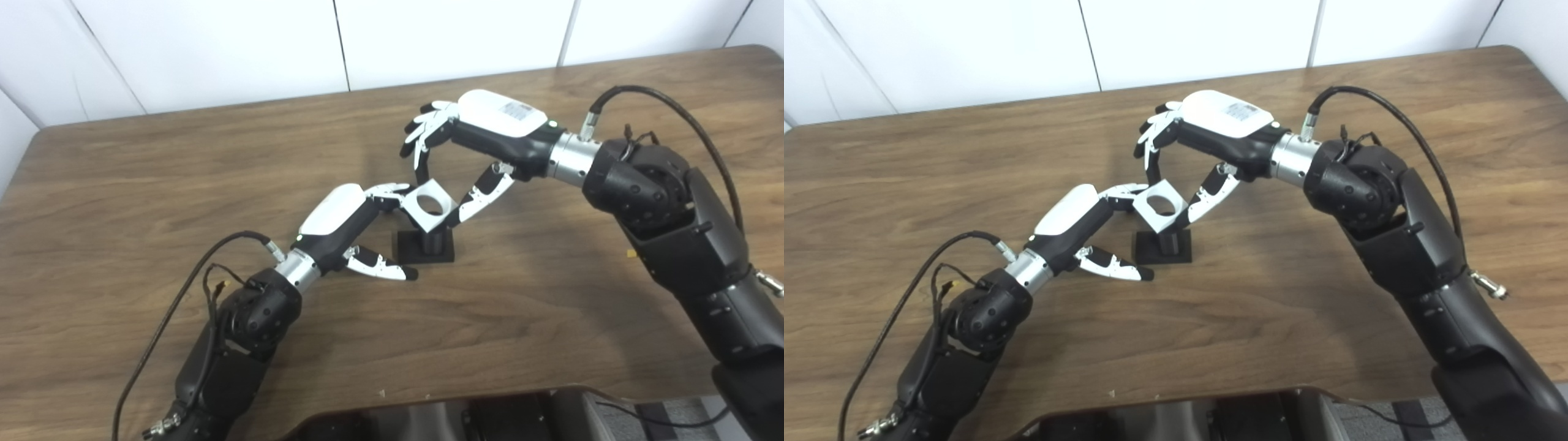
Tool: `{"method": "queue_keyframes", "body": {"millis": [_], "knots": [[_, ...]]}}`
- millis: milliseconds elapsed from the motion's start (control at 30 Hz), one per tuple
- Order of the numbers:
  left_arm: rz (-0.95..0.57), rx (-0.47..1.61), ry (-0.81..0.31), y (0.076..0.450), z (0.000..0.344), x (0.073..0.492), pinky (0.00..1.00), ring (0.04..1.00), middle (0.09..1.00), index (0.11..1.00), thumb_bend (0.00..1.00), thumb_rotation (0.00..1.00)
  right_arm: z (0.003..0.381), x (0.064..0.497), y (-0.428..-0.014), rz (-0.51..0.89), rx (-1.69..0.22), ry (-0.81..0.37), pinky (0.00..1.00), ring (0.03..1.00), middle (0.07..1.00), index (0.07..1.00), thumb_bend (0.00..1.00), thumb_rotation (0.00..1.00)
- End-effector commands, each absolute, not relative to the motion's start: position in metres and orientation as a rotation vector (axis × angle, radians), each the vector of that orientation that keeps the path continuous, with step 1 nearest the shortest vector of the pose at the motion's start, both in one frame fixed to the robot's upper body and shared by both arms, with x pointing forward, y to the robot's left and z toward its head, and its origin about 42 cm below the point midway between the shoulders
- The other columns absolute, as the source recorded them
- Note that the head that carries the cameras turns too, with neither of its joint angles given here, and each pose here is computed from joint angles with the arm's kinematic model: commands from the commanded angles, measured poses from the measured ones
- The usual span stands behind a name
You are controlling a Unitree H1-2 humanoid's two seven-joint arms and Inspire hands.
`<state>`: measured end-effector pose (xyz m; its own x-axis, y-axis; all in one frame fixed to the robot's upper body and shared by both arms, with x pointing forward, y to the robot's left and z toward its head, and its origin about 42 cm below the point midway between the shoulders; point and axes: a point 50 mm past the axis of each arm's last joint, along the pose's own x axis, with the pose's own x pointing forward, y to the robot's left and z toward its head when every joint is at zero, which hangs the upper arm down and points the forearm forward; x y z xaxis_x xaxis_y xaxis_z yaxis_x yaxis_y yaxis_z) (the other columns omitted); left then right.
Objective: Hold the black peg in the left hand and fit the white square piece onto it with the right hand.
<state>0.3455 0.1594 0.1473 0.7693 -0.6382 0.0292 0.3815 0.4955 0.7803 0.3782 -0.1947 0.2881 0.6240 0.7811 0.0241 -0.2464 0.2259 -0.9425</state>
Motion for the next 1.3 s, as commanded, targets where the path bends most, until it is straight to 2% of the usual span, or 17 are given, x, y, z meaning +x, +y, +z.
{"method": "queue_keyframes", "body": {"millis": [0, 633, 667, 700, 767, 1267], "knots": [[-0.598, 0.875, -0.302, 0.169, 0.148, 0.348, 0.74, 0.895, 0.877, 0.583, 0.83, 0.20, 0.313, 0.382, -0.193, 0.717, -1.126, -0.663, 0.94, 0.862, 0.752, 0.476, 0.52, 0.14], [-0.580, 0.877, -0.311, 0.169, 0.147, 0.348, 0.70, 0.868, 0.860, 0.572, 0.78, 0.17, 0.297, 0.384, -0.195, 0.759, -1.154, -0.604, 0.93, 0.858, 0.757, 0.476, 0.52, 0.14], [-0.581, 0.876, -0.311, 0.169, 0.147, 0.348, 0.70, 0.869, 0.862, 0.556, 0.73, 0.15, 0.297, 0.384, -0.196, 0.761, -1.156, -0.601, 0.93, 0.858, 0.757, 0.476, 0.52, 0.14], [-0.581, 0.877, -0.311, 0.169, 0.147, 0.348, 0.71, 0.872, 0.864, 0.526, 0.62, 0.11, 0.296, 0.384, -0.196, 0.763, -1.160, -0.596, 0.94, 0.859, 0.758, 0.476, 0.52, 0.14], [-0.581, 0.876, -0.309, 0.169, 0.147, 0.348, 0.71, 0.876, 0.866, 0.501, 0.54, 0.08, 0.295, 0.384, -0.196, 0.766, -1.162, -0.590, 0.94, 0.861, 0.759, 0.476, 0.52, 0.14], [-0.582, 0.872, -0.304, 0.171, 0.148, 0.349, 0.72, 0.880, 0.870, 0.493, 0.52, 0.07, 0.292, 0.388, -0.202, 0.769, -1.164, -0.574, 0.93, 0.855, 0.752, 0.476, 0.52, 0.14]]}}
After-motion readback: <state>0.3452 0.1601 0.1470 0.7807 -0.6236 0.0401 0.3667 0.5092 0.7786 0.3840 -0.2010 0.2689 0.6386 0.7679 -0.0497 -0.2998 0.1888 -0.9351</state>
